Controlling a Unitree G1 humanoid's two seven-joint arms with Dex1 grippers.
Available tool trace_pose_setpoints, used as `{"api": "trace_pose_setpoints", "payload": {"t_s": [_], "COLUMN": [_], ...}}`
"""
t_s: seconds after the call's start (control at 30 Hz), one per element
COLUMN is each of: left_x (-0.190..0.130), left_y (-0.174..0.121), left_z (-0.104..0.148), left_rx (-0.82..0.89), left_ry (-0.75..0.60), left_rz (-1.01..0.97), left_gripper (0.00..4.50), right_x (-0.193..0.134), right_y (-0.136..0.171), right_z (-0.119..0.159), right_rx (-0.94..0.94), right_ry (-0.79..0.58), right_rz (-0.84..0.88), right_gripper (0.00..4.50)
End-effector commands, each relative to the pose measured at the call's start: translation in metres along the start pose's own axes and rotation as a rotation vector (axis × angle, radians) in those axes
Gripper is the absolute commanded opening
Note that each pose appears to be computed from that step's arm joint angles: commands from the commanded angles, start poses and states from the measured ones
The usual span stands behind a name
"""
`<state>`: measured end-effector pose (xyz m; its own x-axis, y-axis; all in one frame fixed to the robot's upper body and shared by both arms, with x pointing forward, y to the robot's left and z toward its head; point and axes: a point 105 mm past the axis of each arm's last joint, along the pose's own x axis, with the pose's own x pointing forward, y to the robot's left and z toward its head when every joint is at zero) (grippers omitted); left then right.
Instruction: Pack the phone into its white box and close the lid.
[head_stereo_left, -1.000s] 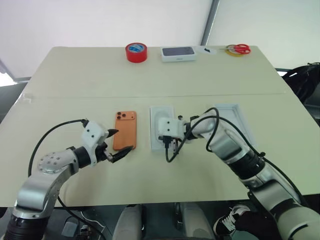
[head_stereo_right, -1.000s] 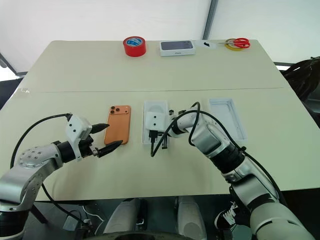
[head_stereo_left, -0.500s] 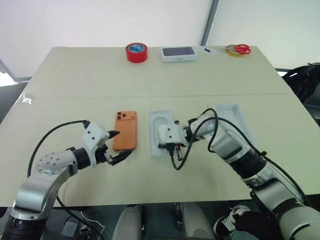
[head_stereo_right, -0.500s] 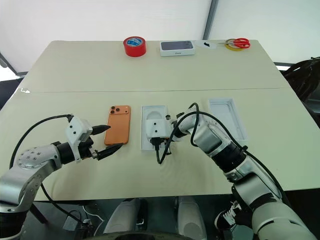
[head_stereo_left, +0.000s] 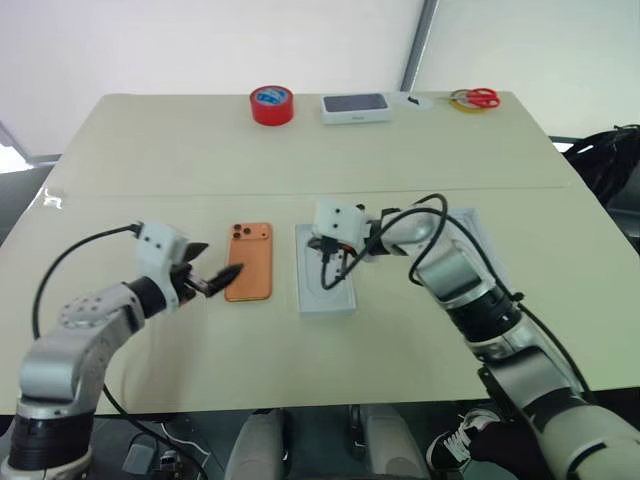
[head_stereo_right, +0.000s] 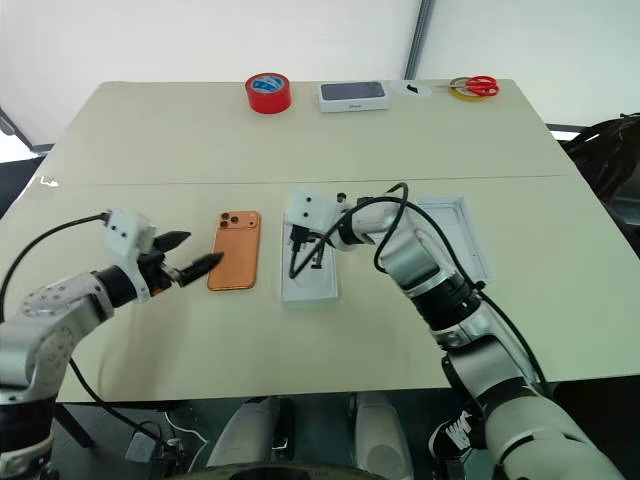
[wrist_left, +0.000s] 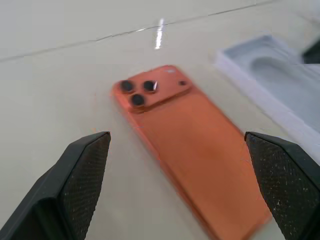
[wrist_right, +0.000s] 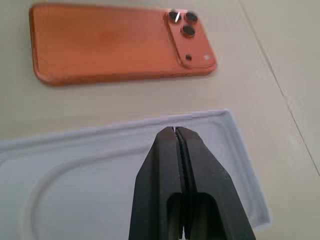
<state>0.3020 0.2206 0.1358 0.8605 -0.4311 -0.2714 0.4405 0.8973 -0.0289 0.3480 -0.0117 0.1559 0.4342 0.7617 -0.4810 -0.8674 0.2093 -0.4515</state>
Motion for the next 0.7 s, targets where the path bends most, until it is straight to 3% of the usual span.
{"api": "trace_pose_setpoints", "payload": {"t_s": [0.03, 0.13, 0.27, 0.47, 0.7], "left_x": [0.002, 0.009, 0.015, 0.016, 0.016], "left_y": [0.006, 0.001, -0.010, -0.017, -0.024], "left_z": [-0.002, -0.013, -0.003, -0.012, -0.011], "left_rx": [-0.041, -0.147, -0.252, -0.315, -0.366], "left_ry": [0.071, 0.200, 0.177, 0.251, 0.237], "left_rz": [0.050, 0.034, -0.023, -0.043, -0.070], "left_gripper": [4.50, 4.50, 4.50, 4.50, 4.50], "right_x": [0.008, 0.026, 0.042, 0.057, 0.066], "right_y": [0.000, 0.003, 0.008, 0.009, 0.016], "right_z": [0.024, 0.028, 0.026, 0.016, 0.008], "right_rx": [-0.049, -0.061, -0.088, -0.180, -0.260], "right_ry": [-0.032, -0.006, 0.050, 0.167, 0.210], "right_rz": [-0.033, -0.042, -0.023, -0.018, 0.019], "right_gripper": [0.04, 0.04, 0.04, 0.04, 0.04]}}
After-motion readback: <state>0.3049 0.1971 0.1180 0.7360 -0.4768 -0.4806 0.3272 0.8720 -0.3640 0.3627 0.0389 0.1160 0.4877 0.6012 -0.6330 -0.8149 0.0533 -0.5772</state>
